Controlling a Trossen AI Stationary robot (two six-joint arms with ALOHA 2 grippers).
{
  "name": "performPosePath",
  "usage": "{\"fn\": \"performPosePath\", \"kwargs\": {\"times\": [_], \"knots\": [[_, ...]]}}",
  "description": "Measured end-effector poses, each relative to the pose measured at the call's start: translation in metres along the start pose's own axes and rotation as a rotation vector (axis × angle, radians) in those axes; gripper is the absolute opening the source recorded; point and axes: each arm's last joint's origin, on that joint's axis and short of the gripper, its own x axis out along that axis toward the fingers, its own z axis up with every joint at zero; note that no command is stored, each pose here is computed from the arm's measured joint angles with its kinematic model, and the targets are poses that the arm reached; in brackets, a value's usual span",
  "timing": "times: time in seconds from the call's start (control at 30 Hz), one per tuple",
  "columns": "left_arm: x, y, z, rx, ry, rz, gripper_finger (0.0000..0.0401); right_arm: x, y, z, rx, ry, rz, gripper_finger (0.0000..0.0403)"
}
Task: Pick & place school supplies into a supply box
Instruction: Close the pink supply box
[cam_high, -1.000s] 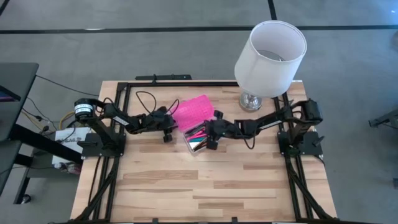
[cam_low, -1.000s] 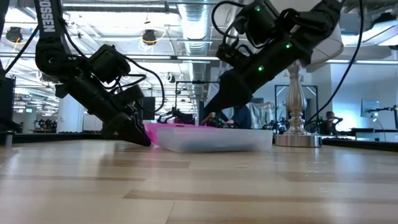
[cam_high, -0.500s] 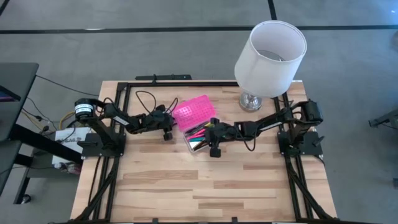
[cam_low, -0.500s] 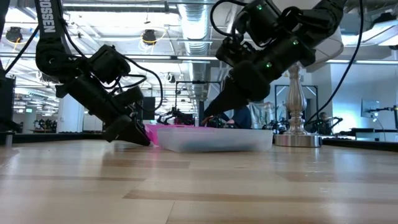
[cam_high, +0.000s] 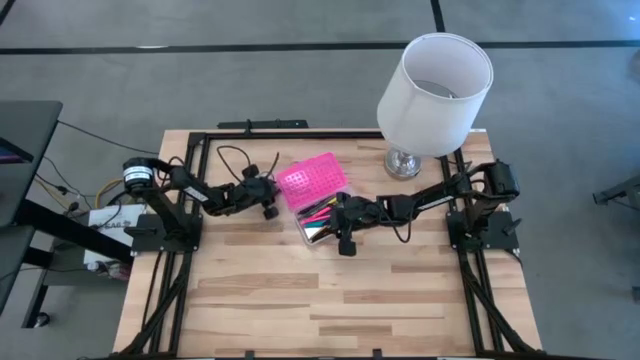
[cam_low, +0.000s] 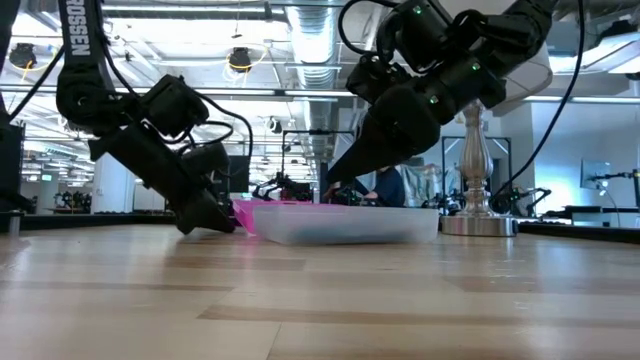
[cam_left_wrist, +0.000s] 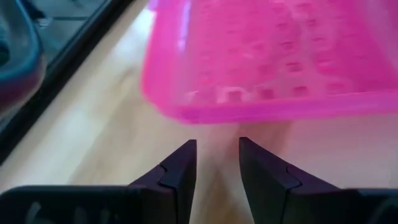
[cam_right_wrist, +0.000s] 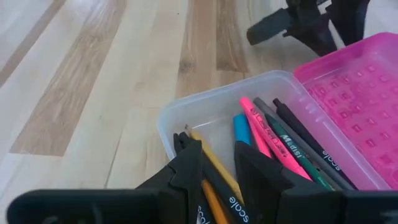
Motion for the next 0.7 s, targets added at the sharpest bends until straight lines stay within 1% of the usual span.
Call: {"fn": "performPosePath", "kwargs": {"times": [0.13,0.23,0.33,0.43,0.6,0.7], "knots": [[0.001,0.006,0.0,0.001,0.011,0.097,0.0114,0.0,0.0,0.001,0.001,-0.006,0.001,0.0091],[0.004,0.015,-0.001,0.0,0.012,0.13,0.0114,0.0,0.0,0.001,0.008,-0.007,0.002,0.0091],[0.008,0.027,-0.002,-0.014,0.003,0.107,0.0114,0.0,0.0,0.001,0.032,-0.013,0.003,0.0091],[0.011,0.04,-0.002,-0.03,-0.038,0.053,0.0114,0.0,0.0,0.001,0.035,-0.012,0.003,0.0091],[0.015,0.057,-0.006,-0.088,-0.077,-0.002,0.0114,0.0,0.001,0.001,0.049,-0.014,0.026,0.0091],[0.016,0.063,-0.007,-0.134,-0.107,-0.059,0.0114,0.0,-0.001,0.001,0.055,-0.014,0.028,0.0091]]}}
